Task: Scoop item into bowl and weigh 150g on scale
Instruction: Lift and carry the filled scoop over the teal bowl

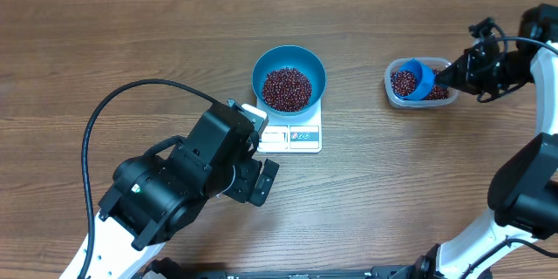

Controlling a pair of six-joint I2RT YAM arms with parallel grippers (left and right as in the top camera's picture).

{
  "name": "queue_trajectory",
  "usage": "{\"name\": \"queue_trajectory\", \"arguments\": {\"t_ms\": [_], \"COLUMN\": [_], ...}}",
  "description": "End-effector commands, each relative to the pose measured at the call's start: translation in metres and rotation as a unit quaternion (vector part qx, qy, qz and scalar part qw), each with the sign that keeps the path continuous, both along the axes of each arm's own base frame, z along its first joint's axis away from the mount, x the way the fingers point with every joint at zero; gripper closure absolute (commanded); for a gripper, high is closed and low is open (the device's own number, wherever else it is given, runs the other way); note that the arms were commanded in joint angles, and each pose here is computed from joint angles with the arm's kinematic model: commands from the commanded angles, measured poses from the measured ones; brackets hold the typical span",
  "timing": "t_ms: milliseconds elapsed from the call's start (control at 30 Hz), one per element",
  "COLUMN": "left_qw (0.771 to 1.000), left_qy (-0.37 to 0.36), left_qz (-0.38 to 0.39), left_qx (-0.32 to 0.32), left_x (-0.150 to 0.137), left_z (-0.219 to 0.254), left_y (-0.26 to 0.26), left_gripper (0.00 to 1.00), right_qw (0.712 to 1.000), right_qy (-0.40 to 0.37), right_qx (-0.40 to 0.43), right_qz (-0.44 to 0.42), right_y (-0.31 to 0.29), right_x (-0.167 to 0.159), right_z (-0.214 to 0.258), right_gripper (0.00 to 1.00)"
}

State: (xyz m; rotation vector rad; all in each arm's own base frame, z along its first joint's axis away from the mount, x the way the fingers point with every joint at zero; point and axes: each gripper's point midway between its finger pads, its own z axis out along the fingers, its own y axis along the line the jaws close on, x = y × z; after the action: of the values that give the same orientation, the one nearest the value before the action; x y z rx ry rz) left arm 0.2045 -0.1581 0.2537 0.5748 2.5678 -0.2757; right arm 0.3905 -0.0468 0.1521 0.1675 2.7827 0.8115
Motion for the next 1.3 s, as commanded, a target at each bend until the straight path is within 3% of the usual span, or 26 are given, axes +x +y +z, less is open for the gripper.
{"name": "queue_trajectory", "arguments": {"t_ms": [0, 300, 533, 900, 1000, 1267], "left_qw": [1.000, 1.000, 1.000, 1.000, 1.000, 1.000], "left_qy": [-0.008, -0.008, -0.008, -0.008, -0.008, -0.008], "left_qz": [-0.007, -0.007, -0.007, -0.007, -0.007, -0.007], "left_qx": [-0.003, -0.003, -0.004, -0.003, -0.003, -0.003], "left_x": [0.001, 0.001, 0.000, 0.001, 0.000, 0.001], "left_z": [0.006, 0.006, 0.006, 0.006, 0.005, 0.006], "left_y": [-0.001, -0.001, -0.001, -0.001, -0.001, -0.001], "left_gripper": [0.01, 0.01, 0.00, 0.01, 0.01, 0.01], "right_qw": [0.999, 0.992, 0.979, 0.972, 0.958, 0.944], "right_qy": [-0.031, -0.071, -0.116, -0.177, -0.214, -0.224], "right_qx": [0.042, 0.101, 0.170, 0.069, 0.044, -0.013], "right_qz": [-0.003, -0.024, 0.001, 0.139, 0.187, 0.243], "right_y": [-0.009, -0.026, -0.003, 0.100, 0.139, 0.198], "right_x": [0.000, -0.004, 0.001, 0.026, 0.031, 0.026], "right_z": [0.010, 0.027, 0.054, 0.111, 0.132, 0.134], "right_gripper": [0.96, 0.96, 0.96, 0.96, 0.96, 0.96]}}
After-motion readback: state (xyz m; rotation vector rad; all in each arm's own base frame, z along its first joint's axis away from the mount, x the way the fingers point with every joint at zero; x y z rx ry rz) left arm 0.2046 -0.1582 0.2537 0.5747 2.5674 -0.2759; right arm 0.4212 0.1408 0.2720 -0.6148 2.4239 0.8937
